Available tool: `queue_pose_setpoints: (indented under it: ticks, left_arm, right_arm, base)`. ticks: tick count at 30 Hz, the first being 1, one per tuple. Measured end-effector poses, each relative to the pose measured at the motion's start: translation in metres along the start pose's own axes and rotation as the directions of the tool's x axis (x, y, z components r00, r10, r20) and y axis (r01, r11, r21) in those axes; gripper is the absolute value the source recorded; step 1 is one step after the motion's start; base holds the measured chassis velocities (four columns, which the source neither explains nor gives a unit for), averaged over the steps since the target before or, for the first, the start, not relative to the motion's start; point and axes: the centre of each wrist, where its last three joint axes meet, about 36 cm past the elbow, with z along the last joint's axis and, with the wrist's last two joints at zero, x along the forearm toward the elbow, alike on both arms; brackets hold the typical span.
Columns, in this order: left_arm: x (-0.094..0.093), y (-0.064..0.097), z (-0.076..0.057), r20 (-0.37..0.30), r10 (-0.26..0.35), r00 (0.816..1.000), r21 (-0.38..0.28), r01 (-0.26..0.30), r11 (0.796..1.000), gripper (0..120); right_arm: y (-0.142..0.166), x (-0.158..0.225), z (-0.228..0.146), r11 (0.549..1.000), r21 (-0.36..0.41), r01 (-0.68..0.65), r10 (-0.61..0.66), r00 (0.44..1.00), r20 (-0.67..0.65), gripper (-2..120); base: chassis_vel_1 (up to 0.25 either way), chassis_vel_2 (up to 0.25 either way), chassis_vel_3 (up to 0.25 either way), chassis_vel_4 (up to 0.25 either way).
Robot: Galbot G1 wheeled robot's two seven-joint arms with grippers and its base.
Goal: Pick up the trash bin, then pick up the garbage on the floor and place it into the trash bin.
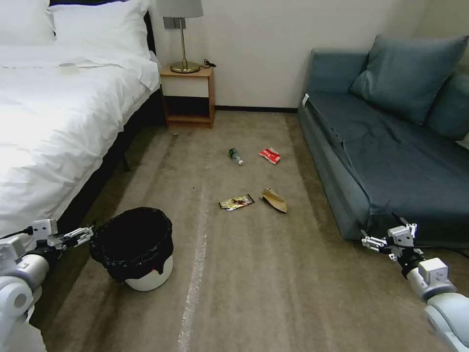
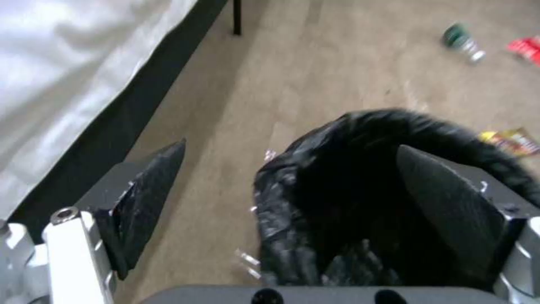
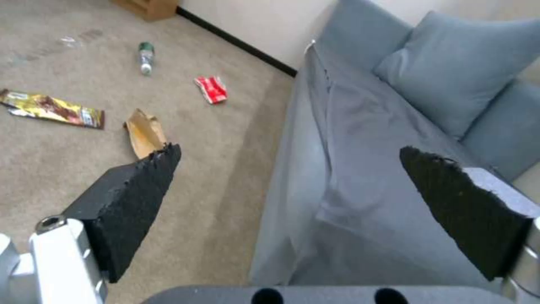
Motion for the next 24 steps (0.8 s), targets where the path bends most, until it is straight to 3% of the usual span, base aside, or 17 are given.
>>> queue_pose_setpoints:
  ticks: [2,5,6,11,17,24]
  left_arm:
    - [-0.014,0.009,-0.004,-0.056,-0.014,0.998,-0.014,0.013,1.000,100]
    - [-0.025,0.013,-0.008,-0.078,-0.014,0.997,-0.018,0.012,1.000,100]
    - [-0.025,0.013,-0.008,-0.078,-0.014,0.997,-0.018,0.012,1.000,100]
    - [-0.060,0.001,-0.016,-0.082,0.021,0.996,-0.006,-0.021,1.000,100]
    - [-0.085,-0.015,-0.010,-0.108,0.047,0.993,-0.006,-0.048,0.999,100]
    - [-0.100,-0.021,0.000,-0.134,0.049,0.990,-0.020,-0.052,0.998,100]
  right_arm:
    - [0.000,0.004,0.003,1.000,0.010,-0.010,0.010,1.000,-0.011,100]
    - [0.001,0.006,0.004,1.000,0.010,-0.019,0.019,1.000,-0.017,100]
    - [0.001,0.006,0.004,1.000,0.010,-0.019,0.019,1.000,-0.017,100]
    - [0.007,0.012,0.007,0.999,0.006,-0.037,0.037,0.999,-0.031,100]
    - [0.006,0.016,0.009,0.999,0.009,-0.047,0.048,0.998,-0.038,100]
    - [0.000,0.016,0.009,0.998,0.010,-0.067,0.067,0.997,-0.038,100]
  base:
    - [0.000,0.000,0.000,0.000]
    - [0.000,0.000,0.000,0.000]
    - [0.000,0.000,0.000,0.000]
    - [0.000,0.000,0.000,0.000]
    - [0.000,0.000,0.000,0.000]
    - [0.000,0.000,0.000,0.000]
